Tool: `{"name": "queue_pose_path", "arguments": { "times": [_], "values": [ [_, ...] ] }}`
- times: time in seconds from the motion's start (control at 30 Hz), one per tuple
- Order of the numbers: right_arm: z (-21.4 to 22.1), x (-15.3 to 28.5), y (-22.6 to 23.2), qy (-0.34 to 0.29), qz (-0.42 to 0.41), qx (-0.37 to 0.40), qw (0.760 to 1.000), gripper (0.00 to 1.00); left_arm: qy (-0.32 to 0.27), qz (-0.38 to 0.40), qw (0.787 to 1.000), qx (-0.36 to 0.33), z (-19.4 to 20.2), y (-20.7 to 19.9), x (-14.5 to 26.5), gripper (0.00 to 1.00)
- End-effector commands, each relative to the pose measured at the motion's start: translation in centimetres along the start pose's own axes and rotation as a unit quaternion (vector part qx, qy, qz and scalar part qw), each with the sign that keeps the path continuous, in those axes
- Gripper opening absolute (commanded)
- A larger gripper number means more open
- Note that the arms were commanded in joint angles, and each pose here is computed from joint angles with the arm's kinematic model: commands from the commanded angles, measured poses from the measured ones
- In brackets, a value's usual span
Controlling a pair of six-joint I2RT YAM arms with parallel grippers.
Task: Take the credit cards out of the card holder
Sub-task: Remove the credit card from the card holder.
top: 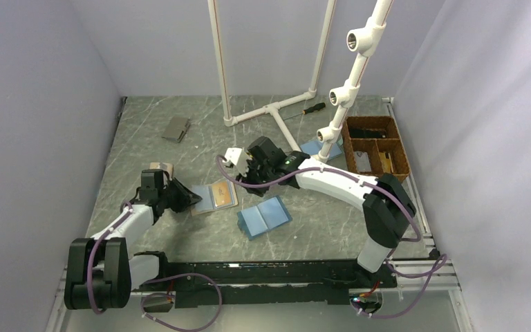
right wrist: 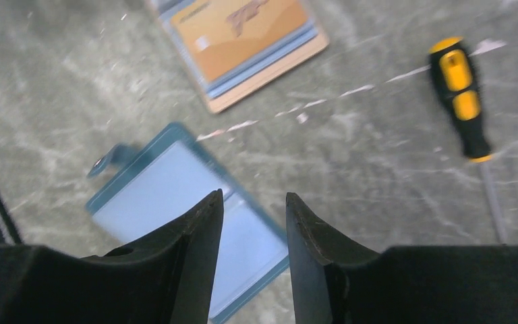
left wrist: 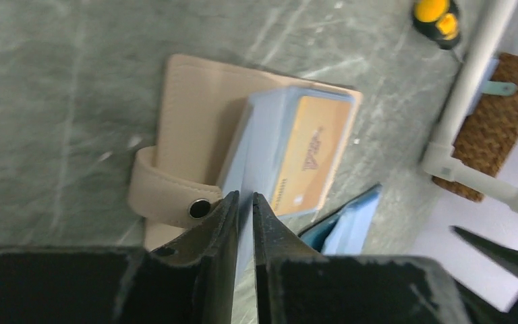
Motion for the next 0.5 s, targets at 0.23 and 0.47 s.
{"name": "queue_pose_path", "arguments": {
  "times": [0.23, 0.47],
  "values": [
    [-5.2, -4.2, -1.5, -0.017, -0.158, -0.053, 0.986, 0.82, -0.01, -0.185, 0.982, 0.024, -0.9, 1.3, 1.6, 0.37],
    [-4.9, -5.2, -1.6, -0.064, -0.149, -0.148, 0.976, 0.72, -0.08, -0.088, 0.992, -0.039, -1.2, -1.3, 4.9, 0.57]
  ]
}}
Point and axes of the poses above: each gripper's point midway between its finger pads, its own x axis back along the fingers, its own y axis along the line the jaws close on, z = x × y, the point moved 9 cm from there along x, back along the fingers, and after that the axes turned 1 degree about -x, right-handed, at the moved point
